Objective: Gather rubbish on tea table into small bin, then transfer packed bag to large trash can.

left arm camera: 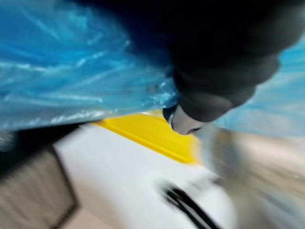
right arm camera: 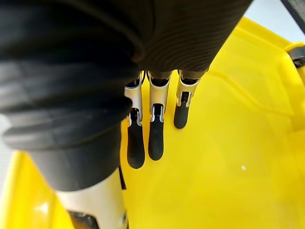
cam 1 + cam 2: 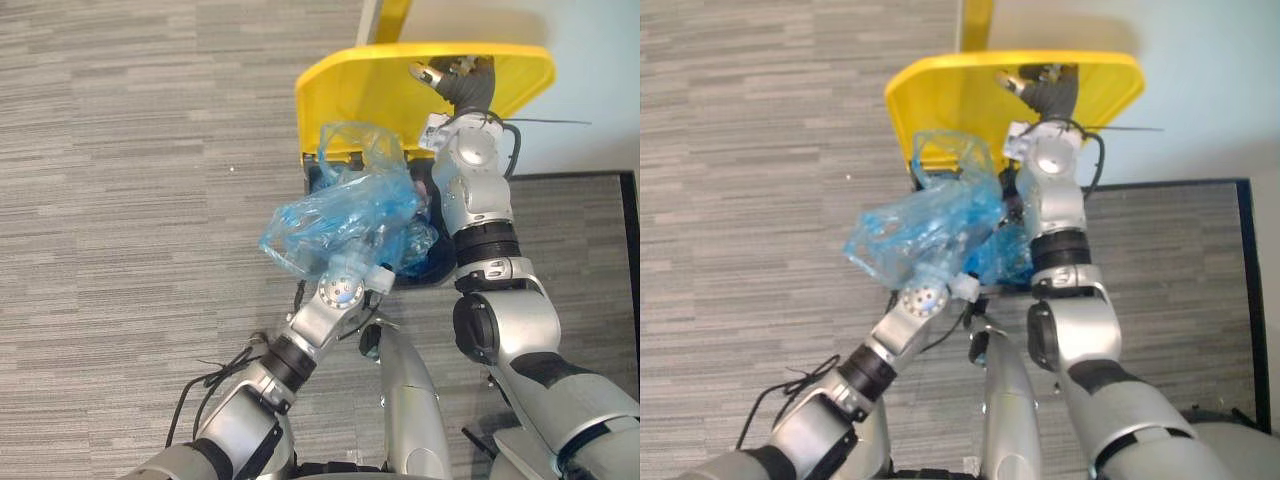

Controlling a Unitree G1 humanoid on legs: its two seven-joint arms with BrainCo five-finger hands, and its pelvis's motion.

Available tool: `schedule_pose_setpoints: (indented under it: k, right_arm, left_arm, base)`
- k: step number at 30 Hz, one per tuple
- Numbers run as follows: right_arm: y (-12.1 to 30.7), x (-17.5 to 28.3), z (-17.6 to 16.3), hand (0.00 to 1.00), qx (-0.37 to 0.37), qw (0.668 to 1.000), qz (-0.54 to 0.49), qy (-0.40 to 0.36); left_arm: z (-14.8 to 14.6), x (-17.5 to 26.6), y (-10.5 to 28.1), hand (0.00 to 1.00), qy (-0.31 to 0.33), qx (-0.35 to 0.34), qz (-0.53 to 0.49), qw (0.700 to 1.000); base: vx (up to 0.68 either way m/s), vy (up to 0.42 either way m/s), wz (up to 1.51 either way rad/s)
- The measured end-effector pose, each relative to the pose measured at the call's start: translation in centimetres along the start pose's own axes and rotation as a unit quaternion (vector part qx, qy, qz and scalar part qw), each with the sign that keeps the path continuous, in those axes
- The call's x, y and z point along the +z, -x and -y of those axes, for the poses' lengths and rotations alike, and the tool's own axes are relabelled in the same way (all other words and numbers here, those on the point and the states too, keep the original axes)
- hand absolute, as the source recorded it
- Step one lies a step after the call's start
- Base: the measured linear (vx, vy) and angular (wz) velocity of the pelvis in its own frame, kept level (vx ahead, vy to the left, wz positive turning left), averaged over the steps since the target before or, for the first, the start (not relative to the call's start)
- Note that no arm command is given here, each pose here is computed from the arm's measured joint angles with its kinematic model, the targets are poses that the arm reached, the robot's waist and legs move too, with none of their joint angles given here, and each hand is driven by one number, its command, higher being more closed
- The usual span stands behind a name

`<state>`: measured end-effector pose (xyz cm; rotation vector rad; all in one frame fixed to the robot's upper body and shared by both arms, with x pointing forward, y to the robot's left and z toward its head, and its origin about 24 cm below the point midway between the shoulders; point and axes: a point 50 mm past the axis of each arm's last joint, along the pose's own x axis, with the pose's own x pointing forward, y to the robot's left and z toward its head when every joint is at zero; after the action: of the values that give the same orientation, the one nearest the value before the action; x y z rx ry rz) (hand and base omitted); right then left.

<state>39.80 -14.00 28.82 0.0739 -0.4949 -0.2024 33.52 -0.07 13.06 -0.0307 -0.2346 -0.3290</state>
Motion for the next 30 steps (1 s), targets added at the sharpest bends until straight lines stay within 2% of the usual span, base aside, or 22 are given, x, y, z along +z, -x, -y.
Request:
schedule_pose_setpoints:
  k: [5,6,9,13,23,30]
  right_arm:
    - [0.9,1.4,-1.6,0.0,0.04,0.998,0.053,0.01]
    - [1.1,1.7,-1.9,0.0,0.049,0.997,0.061,0.014]
    - [1.4,1.5,-2.2,0.0,0.063,0.996,0.064,0.019]
    - [1.6,1.1,-2.2,0.0,0.067,0.996,0.06,0.024]
    - [1.6,1.1,-2.1,0.0,0.082,0.994,0.061,0.036]
    - [2.1,-0.4,-1.7,0.0,0.091,0.994,0.043,0.05]
  left_arm:
    - [-2.2,-0.6,-1.1,1.0,-0.016,0.042,-0.027,0.999]
    - [-2.9,-0.8,-1.3,0.0,-0.02,0.055,-0.039,0.998]
    - [-5.2,-1.6,-1.5,0.0,-0.032,0.101,-0.069,0.992]
    - [-6.0,-1.9,-1.4,0.0,-0.057,0.124,-0.08,0.987]
    - [-5.6,-1.8,-1.6,0.0,-0.153,0.093,-0.077,0.981]
    - [-5.0,-1.8,-1.7,0.0,-0.179,0.064,-0.072,0.979]
  base:
    - [-0.01,-0.014,-0.07]
    - [0.01,-0.011,-0.07]
    - [0.01,-0.007,-0.03]
    - [0.0,0.001,0.02]
    - [-0.02,-0.003,0.03]
    - [-0.01,0.0,-0.01]
